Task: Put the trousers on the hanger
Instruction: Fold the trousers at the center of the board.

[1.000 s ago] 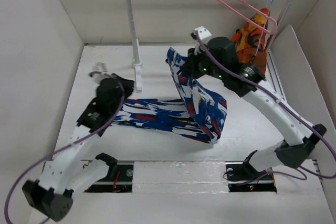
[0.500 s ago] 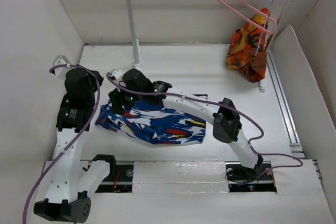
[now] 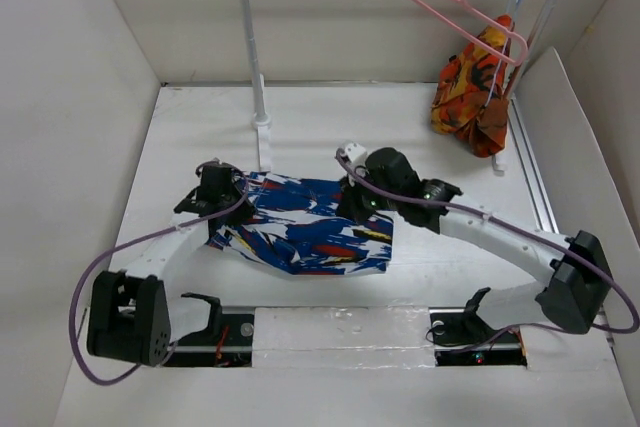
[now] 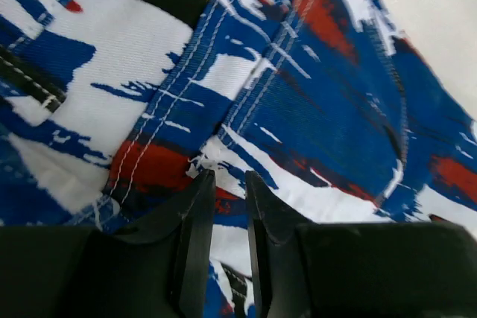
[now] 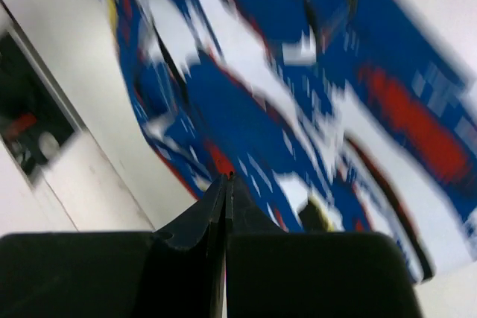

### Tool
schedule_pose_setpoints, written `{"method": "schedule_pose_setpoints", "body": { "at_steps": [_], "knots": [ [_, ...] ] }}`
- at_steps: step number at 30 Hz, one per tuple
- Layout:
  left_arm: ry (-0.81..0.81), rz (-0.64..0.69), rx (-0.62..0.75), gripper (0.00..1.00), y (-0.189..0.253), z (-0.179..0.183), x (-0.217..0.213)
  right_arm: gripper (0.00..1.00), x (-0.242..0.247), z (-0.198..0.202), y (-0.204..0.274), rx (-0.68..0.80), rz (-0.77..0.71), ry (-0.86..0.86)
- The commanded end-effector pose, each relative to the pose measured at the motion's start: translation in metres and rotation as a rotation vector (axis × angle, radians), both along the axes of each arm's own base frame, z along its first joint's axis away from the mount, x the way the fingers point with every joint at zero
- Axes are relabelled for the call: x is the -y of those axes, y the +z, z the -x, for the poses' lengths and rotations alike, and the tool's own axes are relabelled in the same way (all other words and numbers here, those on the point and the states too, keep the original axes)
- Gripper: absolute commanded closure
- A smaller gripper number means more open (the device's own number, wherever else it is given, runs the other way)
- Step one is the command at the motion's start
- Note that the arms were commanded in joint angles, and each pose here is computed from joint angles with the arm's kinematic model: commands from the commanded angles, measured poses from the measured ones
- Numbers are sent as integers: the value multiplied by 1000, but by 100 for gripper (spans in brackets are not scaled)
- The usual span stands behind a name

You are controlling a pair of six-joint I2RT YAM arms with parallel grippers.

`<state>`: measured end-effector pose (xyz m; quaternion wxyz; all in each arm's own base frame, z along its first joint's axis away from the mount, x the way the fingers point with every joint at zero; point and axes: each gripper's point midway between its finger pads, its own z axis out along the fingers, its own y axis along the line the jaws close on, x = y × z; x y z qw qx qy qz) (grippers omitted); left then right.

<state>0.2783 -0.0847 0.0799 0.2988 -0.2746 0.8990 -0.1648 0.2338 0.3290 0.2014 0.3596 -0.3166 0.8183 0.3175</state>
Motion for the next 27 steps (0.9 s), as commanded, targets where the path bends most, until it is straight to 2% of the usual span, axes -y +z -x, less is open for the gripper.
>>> {"method": "schedule_pose_setpoints", "body": {
  "at_steps": [1, 2, 5, 8, 12, 15, 18, 19, 20, 21, 22, 23, 24, 25, 26, 27],
  "knots": [
    [-29, 98, 65, 80, 2, -22, 19, 100, 39, 0, -68, -83, 102, -91],
    [3, 91, 40, 80, -9, -23, 12, 100, 54, 7, -90, -125, 124, -104],
    [129, 86, -31, 81, -34, -17, -17, 100, 76, 1, -115, -169, 141, -157],
    [239, 45, -50, 82, -42, -7, -45, 100, 97, 10, -139, -210, 189, -203],
    [317, 9, -36, 82, -36, 2, -61, 100, 116, 18, -160, -249, 229, -249],
    [306, 41, 70, 82, 0, -11, -58, 100, 112, 18, -146, -230, 241, -205],
    [197, 89, 318, 81, 80, -38, -42, 96, 89, 7, -85, -120, 223, -135],
    [175, 83, 343, 80, 93, -43, -38, 85, 90, 6, -67, -103, 229, -130],
    [28, 53, 386, 85, 134, -57, -5, 66, 71, -16, 29, 75, 131, -97],
    [27, 53, 387, 86, 134, -57, -5, 65, 71, -16, 30, 76, 130, -96],
    [-24, 52, 364, 88, 131, -60, 10, 58, 82, -29, 50, 124, 138, -139],
    [-124, 55, 388, 97, 142, -57, 43, 58, 85, -47, 101, 252, 108, -146],
    [-172, 57, 391, 100, 143, -54, 62, 64, 94, -58, 126, 306, 99, -170],
    [-223, 48, 406, 100, 144, -52, 82, 88, 115, -75, 147, 335, 93, -209],
    [-229, 16, 433, 100, 150, -52, 94, 100, 122, -92, 163, 366, 89, -227],
    [-334, 24, 444, 100, 151, -33, 134, 100, 134, -103, 214, 476, 43, -252]
  ]
}}
